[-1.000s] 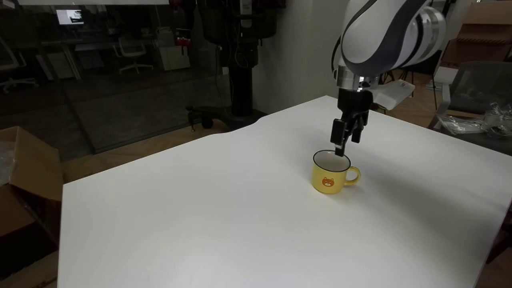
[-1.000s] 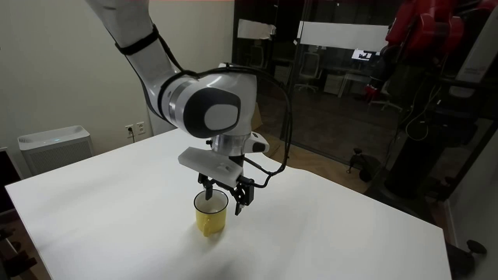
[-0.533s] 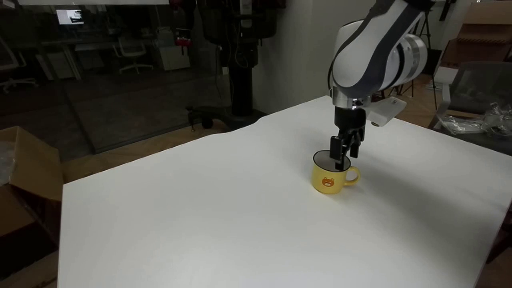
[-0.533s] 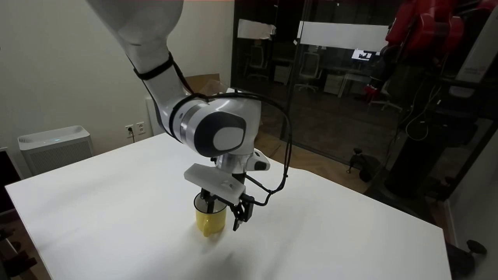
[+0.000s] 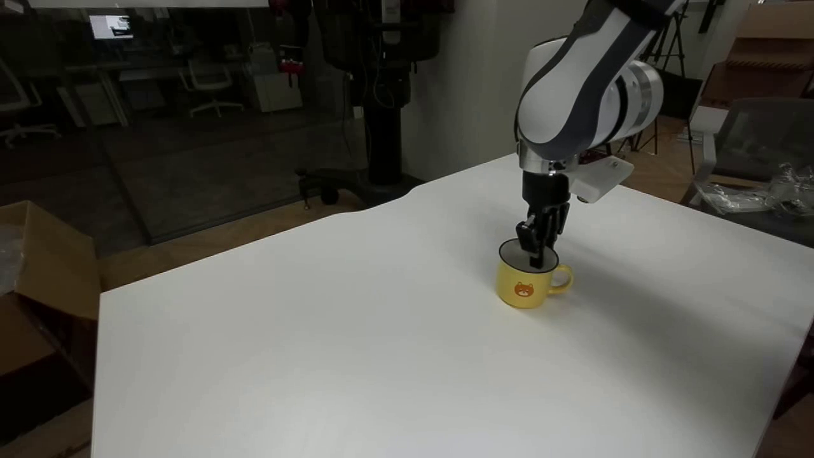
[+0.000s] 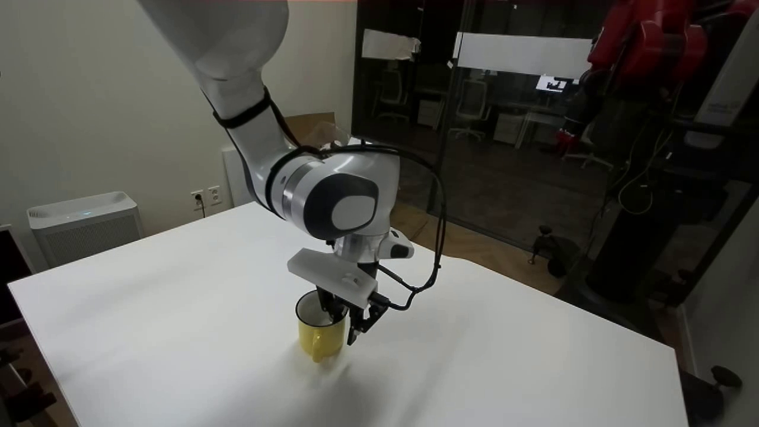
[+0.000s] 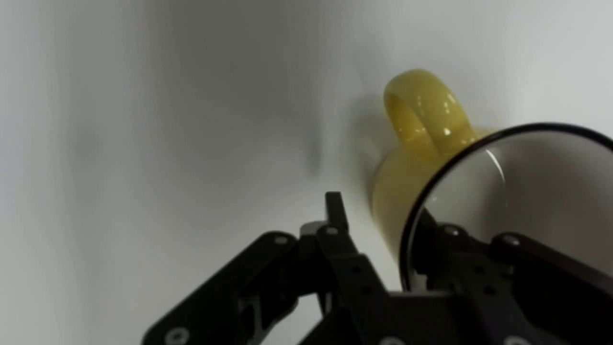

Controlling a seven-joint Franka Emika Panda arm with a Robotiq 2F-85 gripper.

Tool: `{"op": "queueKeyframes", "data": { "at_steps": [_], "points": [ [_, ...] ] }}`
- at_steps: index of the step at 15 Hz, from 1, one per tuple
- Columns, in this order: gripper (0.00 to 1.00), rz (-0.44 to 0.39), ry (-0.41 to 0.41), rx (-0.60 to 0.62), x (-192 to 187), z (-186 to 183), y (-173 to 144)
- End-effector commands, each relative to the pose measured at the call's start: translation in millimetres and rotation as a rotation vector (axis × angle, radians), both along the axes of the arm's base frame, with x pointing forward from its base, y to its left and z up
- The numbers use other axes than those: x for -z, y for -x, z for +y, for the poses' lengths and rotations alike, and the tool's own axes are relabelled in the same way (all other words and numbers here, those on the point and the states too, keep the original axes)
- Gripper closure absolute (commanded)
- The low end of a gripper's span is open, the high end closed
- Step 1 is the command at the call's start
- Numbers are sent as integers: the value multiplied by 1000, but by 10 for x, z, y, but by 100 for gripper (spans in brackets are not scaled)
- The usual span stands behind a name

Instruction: Move the cup slightly right and upward

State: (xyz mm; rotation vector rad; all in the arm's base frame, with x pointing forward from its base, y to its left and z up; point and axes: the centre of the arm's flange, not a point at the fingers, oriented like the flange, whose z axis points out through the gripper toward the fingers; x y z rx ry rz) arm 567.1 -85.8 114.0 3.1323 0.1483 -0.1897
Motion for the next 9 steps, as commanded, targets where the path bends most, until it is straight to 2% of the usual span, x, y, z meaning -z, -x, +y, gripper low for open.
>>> {"op": "queueKeyframes", "data": {
  "at_steps": [1, 2, 4, 8, 9],
  "points": [
    [95, -15, 30, 6, -36, 81, -96],
    [77, -3, 6, -7, -11, 37, -21],
    [90, -4, 10, -13, -14, 70, -29],
    [90, -5, 10, -14, -14, 73, -31],
    [97, -5, 10, -14, -14, 73, -31]
  ]
}}
